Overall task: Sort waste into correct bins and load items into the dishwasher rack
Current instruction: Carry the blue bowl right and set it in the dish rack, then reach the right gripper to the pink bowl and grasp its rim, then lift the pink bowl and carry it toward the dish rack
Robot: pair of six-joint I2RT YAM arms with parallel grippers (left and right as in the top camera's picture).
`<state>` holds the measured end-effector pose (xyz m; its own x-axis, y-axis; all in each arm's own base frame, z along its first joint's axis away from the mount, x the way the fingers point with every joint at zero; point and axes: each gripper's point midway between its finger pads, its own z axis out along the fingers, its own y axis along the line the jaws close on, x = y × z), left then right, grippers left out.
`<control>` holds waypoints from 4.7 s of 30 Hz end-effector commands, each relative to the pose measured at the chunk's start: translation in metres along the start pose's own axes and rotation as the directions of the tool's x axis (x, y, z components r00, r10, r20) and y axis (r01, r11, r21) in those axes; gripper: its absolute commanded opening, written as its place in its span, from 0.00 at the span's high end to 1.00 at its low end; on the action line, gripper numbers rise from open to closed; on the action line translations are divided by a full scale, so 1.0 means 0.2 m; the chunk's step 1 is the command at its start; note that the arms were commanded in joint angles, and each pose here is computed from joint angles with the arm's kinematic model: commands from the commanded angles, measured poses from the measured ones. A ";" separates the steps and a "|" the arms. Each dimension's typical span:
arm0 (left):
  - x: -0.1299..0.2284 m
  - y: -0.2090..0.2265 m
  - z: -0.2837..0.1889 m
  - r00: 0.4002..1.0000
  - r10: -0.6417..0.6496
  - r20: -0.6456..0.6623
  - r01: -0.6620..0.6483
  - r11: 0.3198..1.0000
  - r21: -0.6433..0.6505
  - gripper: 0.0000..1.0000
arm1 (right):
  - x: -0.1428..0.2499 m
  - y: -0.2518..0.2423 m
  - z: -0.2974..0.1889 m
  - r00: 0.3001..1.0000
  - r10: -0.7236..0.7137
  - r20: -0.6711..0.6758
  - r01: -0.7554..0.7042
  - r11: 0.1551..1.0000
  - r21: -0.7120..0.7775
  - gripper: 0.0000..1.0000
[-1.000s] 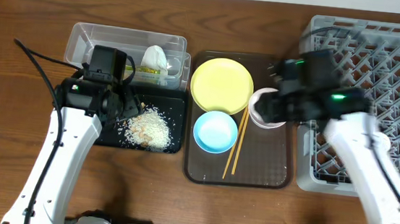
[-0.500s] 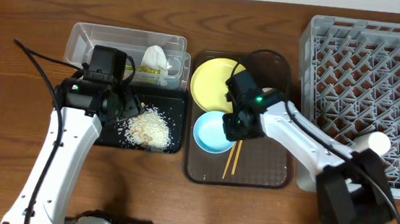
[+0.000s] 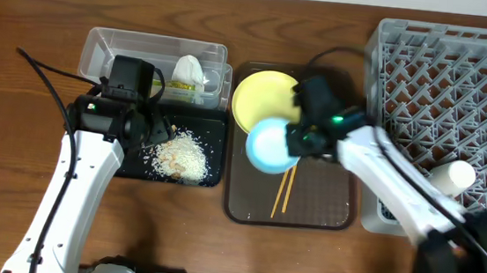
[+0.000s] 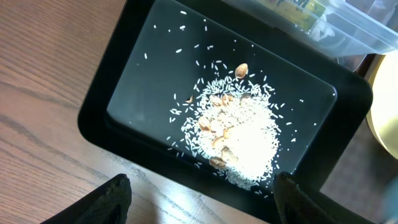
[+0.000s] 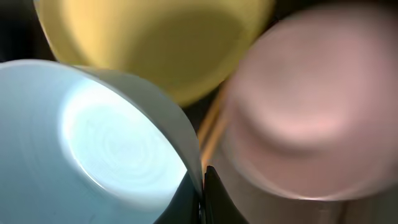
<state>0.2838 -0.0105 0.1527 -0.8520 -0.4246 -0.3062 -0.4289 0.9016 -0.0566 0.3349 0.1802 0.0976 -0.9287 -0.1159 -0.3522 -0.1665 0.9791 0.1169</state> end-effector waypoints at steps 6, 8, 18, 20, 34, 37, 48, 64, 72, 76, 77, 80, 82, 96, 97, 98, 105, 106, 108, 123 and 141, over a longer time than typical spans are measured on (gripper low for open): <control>-0.02 0.02 -0.01 1.000 -0.019 0.019 0.019 1.000 -0.013 0.24 | -0.53 -0.55 -0.74 0.822 -0.031 0.569 -0.211 0.911 0.355 0.99; -0.02 0.02 -0.01 1.000 -0.019 0.019 0.019 1.000 -0.013 0.24 | -0.59 -0.69 -0.86 0.765 -0.050 0.643 -0.313 0.843 0.437 0.99; -0.02 0.02 -0.01 1.000 -0.019 0.018 0.020 1.000 -0.013 0.24 | -0.81 -1.09 -1.14 0.590 -0.177 0.787 -0.583 0.582 0.568 0.99; -0.02 0.02 -0.01 1.000 -0.019 0.018 0.019 1.000 -0.013 0.24 | -0.86 -1.15 -1.12 0.573 -0.194 0.796 -0.601 0.561 0.569 0.99; -0.02 0.02 -0.01 1.000 -0.019 0.018 0.019 1.000 -0.013 0.24 | -0.90 -1.45 -0.43 0.806 -0.279 0.523 -0.381 0.433 0.817 0.99; -0.02 0.02 -0.01 1.000 -0.019 0.018 0.019 1.000 -0.013 0.24 | -0.89 -1.46 -0.33 0.824 -0.273 0.497 -0.355 0.434 0.828 0.99; -0.02 0.02 -0.01 1.000 -0.019 0.016 0.019 1.000 -0.014 0.24 | -0.86 -1.41 -0.20 0.853 -0.276 0.443 -0.299 0.436 0.849 0.99; -0.02 0.02 -0.01 1.000 -0.018 0.016 0.019 1.000 -0.015 0.24 | -0.59 -1.07 -0.08 0.933 -0.105 0.344 -0.194 0.658 0.728 0.87; -0.02 0.02 -0.01 1.000 -0.018 0.016 0.018 1.000 -0.014 0.24 | -0.50 -0.70 -0.26 0.939 -0.087 0.331 -0.065 0.904 0.422 0.34; -0.02 0.02 -0.01 1.000 -0.018 0.016 0.018 1.000 -0.014 0.23 | -0.39 -0.34 -0.30 0.952 -0.103 0.287 0.081 0.993 0.087 0.32; -0.02 0.02 -0.01 1.000 -0.018 0.015 0.018 1.000 -0.014 0.23 | -0.35 -0.28 -0.30 0.959 -0.108 0.264 0.104 0.994 0.029 0.33; -0.02 0.02 -0.01 1.000 -0.018 0.015 0.018 1.000 -0.015 0.23 | -0.24 -0.25 -0.24 0.981 -0.086 0.174 0.087 0.996 0.001 0.36; -0.02 0.02 -0.01 1.000 -0.017 0.014 0.018 1.000 -0.015 0.23 | -0.19 -0.27 -0.19 0.989 -0.052 0.135 0.048 0.998 0.032 0.38; 0.02 0.03 0.03 1.000 -0.015 -0.011 0.014 1.000 -0.027 0.23 | -0.05 -0.48 0.17 0.999 0.049 -0.017 -0.044 0.969 0.243 0.42; 0.02 0.03 0.03 1.000 -0.014 -0.013 0.014 1.000 -0.028 0.23 | -0.03 -0.48 0.21 0.997 0.062 -0.034 -0.051 0.967 0.249 0.42; 0.03 0.03 0.03 1.000 -0.014 -0.014 0.014 0.999 -0.029 0.23 | -0.01 -0.49 0.24 0.997 0.063 -0.054 -0.047 0.966 0.253 0.43; 0.04 0.04 0.04 1.000 -0.013 -0.021 0.013 0.999 -0.033 0.23 | 0.05 -0.51 0.32 0.990 0.096 -0.102 -0.065 0.960 0.273 0.45; 0.04 0.04 0.04 1.000 -0.013 -0.022 0.013 0.999 -0.034 0.23 | 0.05 -0.51 0.32 0.990 0.096 -0.104 -0.064 0.960 0.273 0.45; 0.04 0.04 0.04 1.000 -0.013 -0.022 0.012 0.999 -0.033 0.23 | 0.06 -0.51 0.31 0.989 0.096 -0.110 -0.063 0.960 0.274 0.45; 0.03 0.04 0.04 1.000 -0.014 -0.016 0.014 0.999 -0.030 0.24 | -0.22 -0.54 -0.06 0.980 0.079 0.180 -0.125 0.956 0.265 0.42; 0.03 0.04 0.04 1.000 -0.014 -0.016 0.014 0.999 -0.030 0.24 | 0.09 -0.59 0.31 0.985 0.120 -0.124 -0.078 0.950 0.302 0.41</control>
<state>0.2797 -0.0100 0.1454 -0.8577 -0.4240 -0.2908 -0.4299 0.9017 -0.0466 0.3618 0.0738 0.0253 -0.9710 -0.0332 -0.2369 0.0060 0.9866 -0.1628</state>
